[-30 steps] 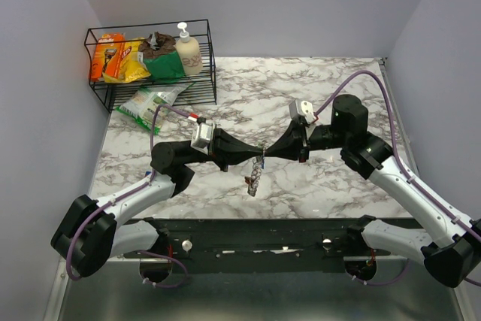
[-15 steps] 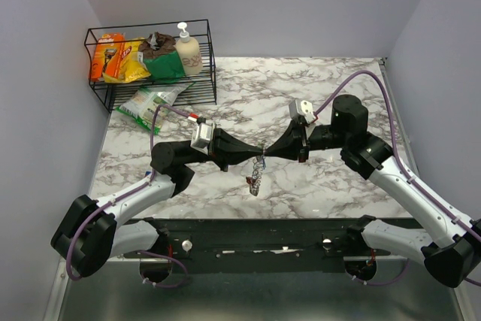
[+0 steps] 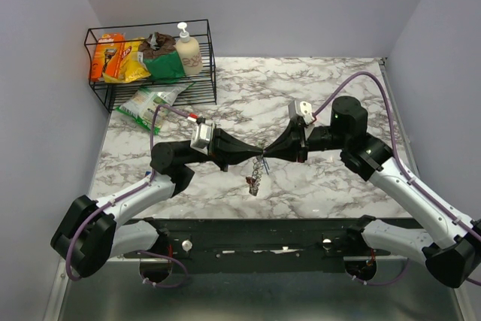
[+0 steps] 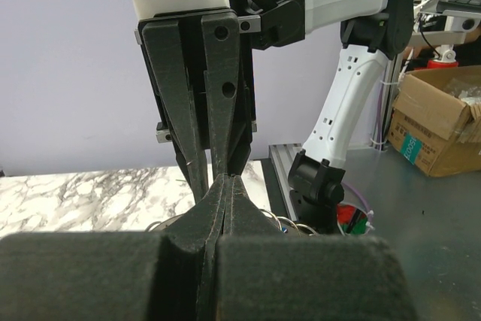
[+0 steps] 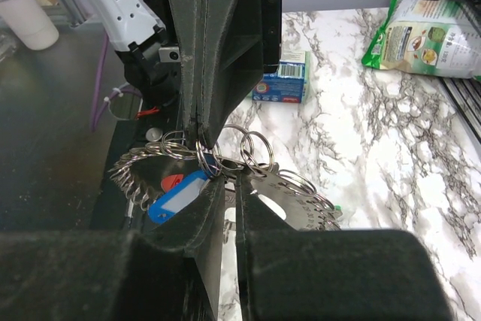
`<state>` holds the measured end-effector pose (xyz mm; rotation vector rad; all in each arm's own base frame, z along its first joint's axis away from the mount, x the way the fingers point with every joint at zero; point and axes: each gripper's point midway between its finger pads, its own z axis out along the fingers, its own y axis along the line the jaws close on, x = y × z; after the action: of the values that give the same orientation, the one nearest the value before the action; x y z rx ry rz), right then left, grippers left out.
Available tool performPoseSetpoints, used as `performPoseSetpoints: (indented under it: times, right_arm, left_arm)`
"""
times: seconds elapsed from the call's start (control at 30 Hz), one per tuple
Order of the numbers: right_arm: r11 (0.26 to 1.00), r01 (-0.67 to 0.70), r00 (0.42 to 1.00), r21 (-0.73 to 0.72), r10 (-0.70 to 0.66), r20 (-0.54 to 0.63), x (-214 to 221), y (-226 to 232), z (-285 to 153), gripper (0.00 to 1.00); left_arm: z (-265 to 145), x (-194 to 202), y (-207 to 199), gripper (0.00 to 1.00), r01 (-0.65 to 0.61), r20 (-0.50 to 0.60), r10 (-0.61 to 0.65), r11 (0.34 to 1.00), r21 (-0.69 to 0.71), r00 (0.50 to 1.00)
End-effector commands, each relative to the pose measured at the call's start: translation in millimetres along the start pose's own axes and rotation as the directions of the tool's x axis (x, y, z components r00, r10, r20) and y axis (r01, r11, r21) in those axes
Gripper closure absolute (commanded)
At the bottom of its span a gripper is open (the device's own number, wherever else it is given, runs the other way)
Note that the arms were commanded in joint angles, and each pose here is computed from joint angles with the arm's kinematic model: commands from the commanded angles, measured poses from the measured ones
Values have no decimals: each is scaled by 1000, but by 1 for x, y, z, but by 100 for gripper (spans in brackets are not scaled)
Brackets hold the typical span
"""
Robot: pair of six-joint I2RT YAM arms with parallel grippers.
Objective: Put the keys on the keyring
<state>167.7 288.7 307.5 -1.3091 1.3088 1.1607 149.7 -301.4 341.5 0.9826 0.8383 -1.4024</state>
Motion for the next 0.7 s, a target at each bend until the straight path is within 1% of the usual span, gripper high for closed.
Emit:
performPoseSetpoints:
  times: [0.0,0.17,0.23,0.3,0.33,0.53,0.67]
  right_arm:
    - [999,18,1000,48,-18,-3,3,-3,-3,81]
    - [995,47,999,85,-47,6,-1,-1,-10,73]
    - [994,59,998,93,-60,11,-3,1,-13,66]
    - [990,79,996,114,-81,20,-7,3,-17,63]
    - [989,83,996,120,-86,23,-8,3,-18,59]
    - [983,126,987,135,-138,79,-23,11,-25,46]
    - [980,149,980,130,-164,115,-33,16,-27,41]
  left_arm:
    - [6,-42,-14,100,-174,110,168,984,42,980]
    - [5,-41,-13,100,-182,96,178,983,29,979]
    - [4,-40,-13,100,-182,89,179,983,23,980]
    - [3,-39,-13,100,-185,86,182,983,21,980]
    - [3,-39,-13,100,-183,86,181,983,20,980]
    - [2,-37,-13,100,-181,82,179,983,14,980]
    - [2,-36,-12,100,-178,78,177,984,12,981]
